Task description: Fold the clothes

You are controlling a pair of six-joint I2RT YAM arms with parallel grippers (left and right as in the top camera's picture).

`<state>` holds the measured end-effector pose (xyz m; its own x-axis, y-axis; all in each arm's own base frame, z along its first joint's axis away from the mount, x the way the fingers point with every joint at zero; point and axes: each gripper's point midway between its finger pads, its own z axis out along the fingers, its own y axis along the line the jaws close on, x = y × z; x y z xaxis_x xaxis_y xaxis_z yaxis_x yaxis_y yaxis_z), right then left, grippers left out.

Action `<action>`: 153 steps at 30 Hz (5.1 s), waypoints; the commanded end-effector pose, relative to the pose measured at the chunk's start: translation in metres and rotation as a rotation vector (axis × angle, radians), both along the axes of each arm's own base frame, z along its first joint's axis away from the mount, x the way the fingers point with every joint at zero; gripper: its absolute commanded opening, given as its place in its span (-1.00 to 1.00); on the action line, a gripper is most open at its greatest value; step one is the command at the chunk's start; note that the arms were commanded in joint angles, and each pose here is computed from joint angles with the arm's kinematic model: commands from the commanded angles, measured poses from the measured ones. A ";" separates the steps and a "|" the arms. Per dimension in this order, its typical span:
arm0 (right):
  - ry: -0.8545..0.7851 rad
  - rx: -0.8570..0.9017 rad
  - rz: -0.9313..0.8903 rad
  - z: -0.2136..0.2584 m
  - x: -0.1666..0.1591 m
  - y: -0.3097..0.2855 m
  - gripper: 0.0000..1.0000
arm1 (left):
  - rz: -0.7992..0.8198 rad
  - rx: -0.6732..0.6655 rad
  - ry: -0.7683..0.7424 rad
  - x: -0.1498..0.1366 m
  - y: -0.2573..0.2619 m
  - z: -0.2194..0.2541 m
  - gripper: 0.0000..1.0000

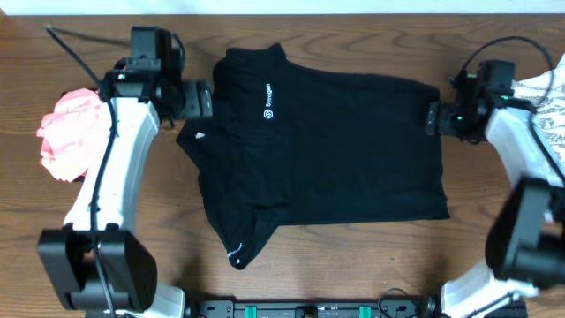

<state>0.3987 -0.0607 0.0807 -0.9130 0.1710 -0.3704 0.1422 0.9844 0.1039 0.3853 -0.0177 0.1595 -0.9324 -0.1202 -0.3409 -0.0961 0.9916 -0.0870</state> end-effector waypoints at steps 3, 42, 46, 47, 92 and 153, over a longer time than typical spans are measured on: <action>0.149 0.124 -0.267 0.022 -0.060 -0.009 0.98 | 0.046 -0.087 0.224 -0.051 -0.012 -0.015 0.96; 0.496 0.338 -0.285 -0.104 -0.197 0.049 0.35 | 0.074 -0.351 0.676 -0.183 -0.067 -0.124 0.39; 0.498 0.335 -0.286 -0.105 -0.199 0.048 0.33 | 0.075 -0.351 0.676 -0.183 -0.067 -0.124 0.32; 0.493 0.333 -0.285 -0.105 -0.198 0.048 0.28 | 0.075 -0.351 0.676 -0.183 -0.067 -0.124 0.28; 0.476 0.323 -0.284 -0.106 -0.194 0.046 -0.97 | 0.084 -0.130 0.576 -0.182 -0.029 -0.169 0.08; -0.048 0.221 -0.290 -0.024 -0.098 -0.005 -0.97 | 0.113 -0.173 -0.042 -0.070 -0.005 -0.079 -0.88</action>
